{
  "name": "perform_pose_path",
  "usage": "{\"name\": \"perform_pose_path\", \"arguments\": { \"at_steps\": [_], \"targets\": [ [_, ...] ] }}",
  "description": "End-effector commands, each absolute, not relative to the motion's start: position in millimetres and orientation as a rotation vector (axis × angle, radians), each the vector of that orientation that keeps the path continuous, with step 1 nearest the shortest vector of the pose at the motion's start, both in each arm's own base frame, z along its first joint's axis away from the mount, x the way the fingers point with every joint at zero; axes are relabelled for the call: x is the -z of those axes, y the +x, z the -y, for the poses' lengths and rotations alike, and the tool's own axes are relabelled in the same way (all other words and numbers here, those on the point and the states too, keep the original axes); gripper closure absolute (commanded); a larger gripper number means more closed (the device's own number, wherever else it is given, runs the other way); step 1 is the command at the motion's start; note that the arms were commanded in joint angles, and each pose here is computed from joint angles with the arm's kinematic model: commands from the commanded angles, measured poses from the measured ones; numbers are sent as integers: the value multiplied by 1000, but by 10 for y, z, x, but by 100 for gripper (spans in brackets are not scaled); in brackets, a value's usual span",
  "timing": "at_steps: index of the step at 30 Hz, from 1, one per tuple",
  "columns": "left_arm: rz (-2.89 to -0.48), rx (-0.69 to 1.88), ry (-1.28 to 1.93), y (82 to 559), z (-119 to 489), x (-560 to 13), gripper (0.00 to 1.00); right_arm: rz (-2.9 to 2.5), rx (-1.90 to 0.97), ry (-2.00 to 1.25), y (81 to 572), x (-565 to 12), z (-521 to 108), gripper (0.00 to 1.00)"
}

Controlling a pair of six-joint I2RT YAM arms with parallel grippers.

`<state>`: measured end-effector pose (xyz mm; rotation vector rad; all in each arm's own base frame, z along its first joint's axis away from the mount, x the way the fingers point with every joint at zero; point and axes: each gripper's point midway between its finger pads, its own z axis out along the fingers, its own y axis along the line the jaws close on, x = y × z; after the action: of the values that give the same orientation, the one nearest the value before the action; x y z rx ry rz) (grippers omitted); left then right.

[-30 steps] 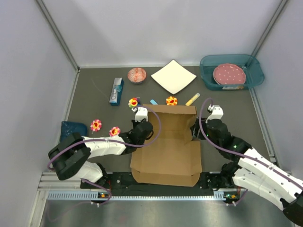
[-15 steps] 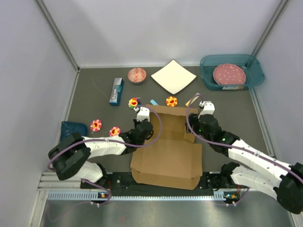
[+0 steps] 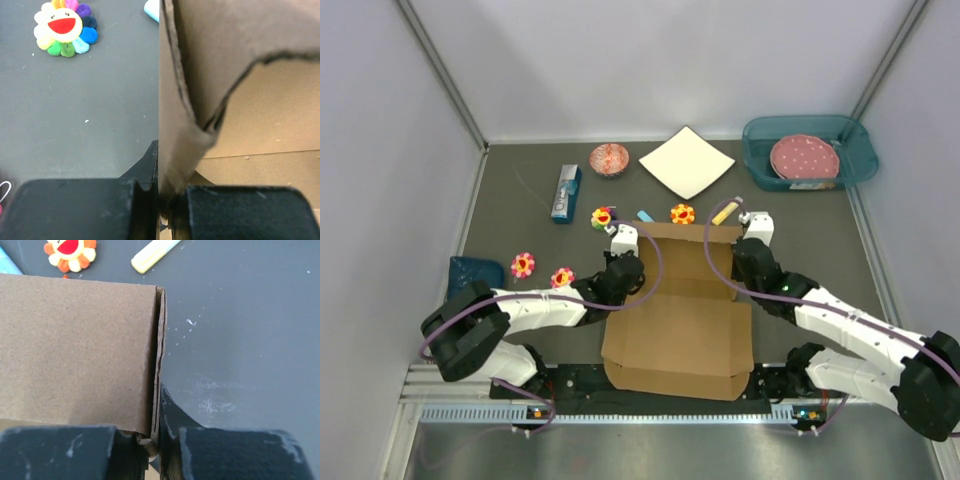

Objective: Fold the paper box

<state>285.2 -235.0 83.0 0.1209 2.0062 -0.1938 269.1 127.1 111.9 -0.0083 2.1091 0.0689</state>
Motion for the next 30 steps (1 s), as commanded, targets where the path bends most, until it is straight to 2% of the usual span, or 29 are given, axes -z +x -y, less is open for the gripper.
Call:
{"name": "perform_pose_path", "arguments": {
  "at_steps": [1, 2, 3, 6, 11, 13, 14, 15, 16, 20, 24, 28, 30],
  "targets": [
    [-1982, 319, 94, 2843, 2540, -999, 100, -2114, 31, 35, 2735, -1181, -1164, 100],
    [-1979, 323, 90, 2846, 2544, -1004, 100, -2119, 19, 42, 2727, -1168, -1177, 100],
    [-1976, 328, 87, 2848, 2548, -1015, 100, -2126, 5, 42, 2713, -1151, -1193, 95],
    [-1974, 320, 82, 2865, 2551, -1025, 100, -2136, -55, 45, 2667, -1117, -1254, 68],
    [-1978, 311, 79, 2861, 2531, -1001, 100, -2169, -77, 30, 2596, -974, -1269, 63],
    [-1983, 310, 75, 2857, 2528, -976, 100, -2178, -85, 28, 2581, -925, -1278, 73],
    [-1982, 312, 73, 2857, 2529, -975, 100, -2190, -76, 26, 2568, -878, -1268, 80],
    [-1983, 313, 71, 2858, 2531, -968, 100, -2194, -74, 24, 2571, -856, -1274, 93],
    [-1987, 311, 71, 2855, 2528, -951, 100, -2201, -66, 22, 2569, -829, -1269, 99],
    [-1978, 317, 57, 2858, 2519, -936, 100, -2214, -41, 21, 2560, -742, -1246, 100],
    [-1873, 340, 26, 2879, 2429, -1032, 100, -2092, -97, 45, 2654, -990, -1277, 100],
    [-1651, 383, -50, 3028, 2398, -1456, 100, -1912, -137, 110, 2816, -1344, -1259, 100],
    [-1587, 314, -28, 3054, 2284, -1455, 100, -1819, -164, 130, 2909, -1479, -1280, 100]
  ]
}}
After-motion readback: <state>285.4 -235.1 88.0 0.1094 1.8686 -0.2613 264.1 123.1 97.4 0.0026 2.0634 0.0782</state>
